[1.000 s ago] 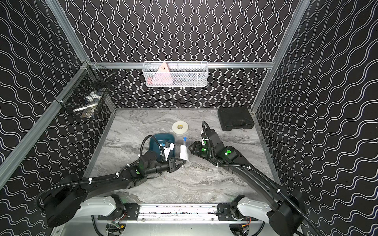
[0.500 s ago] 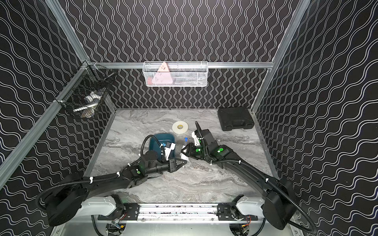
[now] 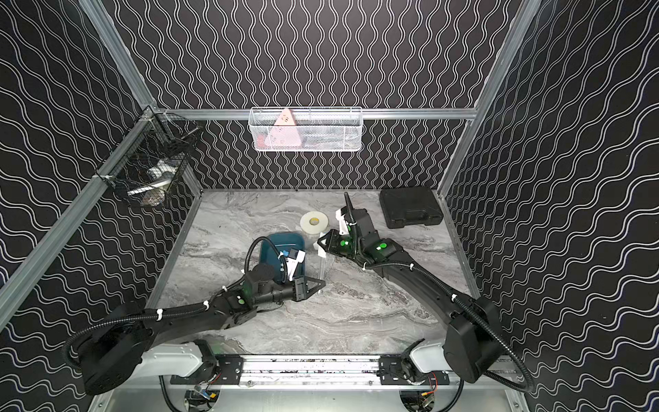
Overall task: Wipe the exteriors of test tubes
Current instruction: Wipe the dirt from the test tube.
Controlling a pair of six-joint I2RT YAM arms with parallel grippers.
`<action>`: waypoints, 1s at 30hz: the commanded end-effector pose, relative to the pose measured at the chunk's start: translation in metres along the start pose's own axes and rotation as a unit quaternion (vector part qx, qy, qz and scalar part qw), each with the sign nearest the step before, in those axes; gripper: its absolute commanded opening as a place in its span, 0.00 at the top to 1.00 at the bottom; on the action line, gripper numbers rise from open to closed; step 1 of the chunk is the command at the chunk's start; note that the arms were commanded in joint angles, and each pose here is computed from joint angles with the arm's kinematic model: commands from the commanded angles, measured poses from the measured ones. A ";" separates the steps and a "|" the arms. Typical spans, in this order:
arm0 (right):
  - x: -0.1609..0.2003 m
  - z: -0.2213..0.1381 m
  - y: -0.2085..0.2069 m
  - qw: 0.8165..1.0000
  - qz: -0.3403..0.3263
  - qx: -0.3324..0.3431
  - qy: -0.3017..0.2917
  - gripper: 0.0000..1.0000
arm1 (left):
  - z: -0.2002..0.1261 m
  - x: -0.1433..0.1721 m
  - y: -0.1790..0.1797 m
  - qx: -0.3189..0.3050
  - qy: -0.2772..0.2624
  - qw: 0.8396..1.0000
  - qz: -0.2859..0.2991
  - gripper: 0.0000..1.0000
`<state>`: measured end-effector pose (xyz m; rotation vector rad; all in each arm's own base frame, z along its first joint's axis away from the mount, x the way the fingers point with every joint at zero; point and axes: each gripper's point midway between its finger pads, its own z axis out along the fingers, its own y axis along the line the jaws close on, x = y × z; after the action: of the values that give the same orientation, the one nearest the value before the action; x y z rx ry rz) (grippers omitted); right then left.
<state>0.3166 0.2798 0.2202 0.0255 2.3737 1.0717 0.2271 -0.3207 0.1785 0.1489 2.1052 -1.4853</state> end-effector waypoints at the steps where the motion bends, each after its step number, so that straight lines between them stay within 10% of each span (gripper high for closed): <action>1: 0.015 0.001 0.002 1.000 -0.005 -0.023 0.017 0.79 | -0.002 -0.010 -0.012 0.022 -0.020 1.000 0.006 0.86; 11: 0.101 0.004 -0.019 0.998 0.013 -0.009 0.058 0.78 | 0.000 -0.013 -0.007 0.020 -0.021 1.000 0.003 0.86; 22: 0.017 0.005 -0.009 1.000 -0.012 -0.016 0.013 0.79 | -0.003 -0.013 -0.010 0.022 -0.020 1.000 0.003 0.86; 30: 0.052 0.006 -0.014 0.999 -0.002 -0.024 0.044 0.79 | -0.008 -0.016 -0.010 0.017 -0.027 0.999 0.010 0.86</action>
<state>0.2921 0.2877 0.1979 -0.0658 2.3695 1.1537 0.2285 -0.3149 0.1805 0.1294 2.1107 -1.4876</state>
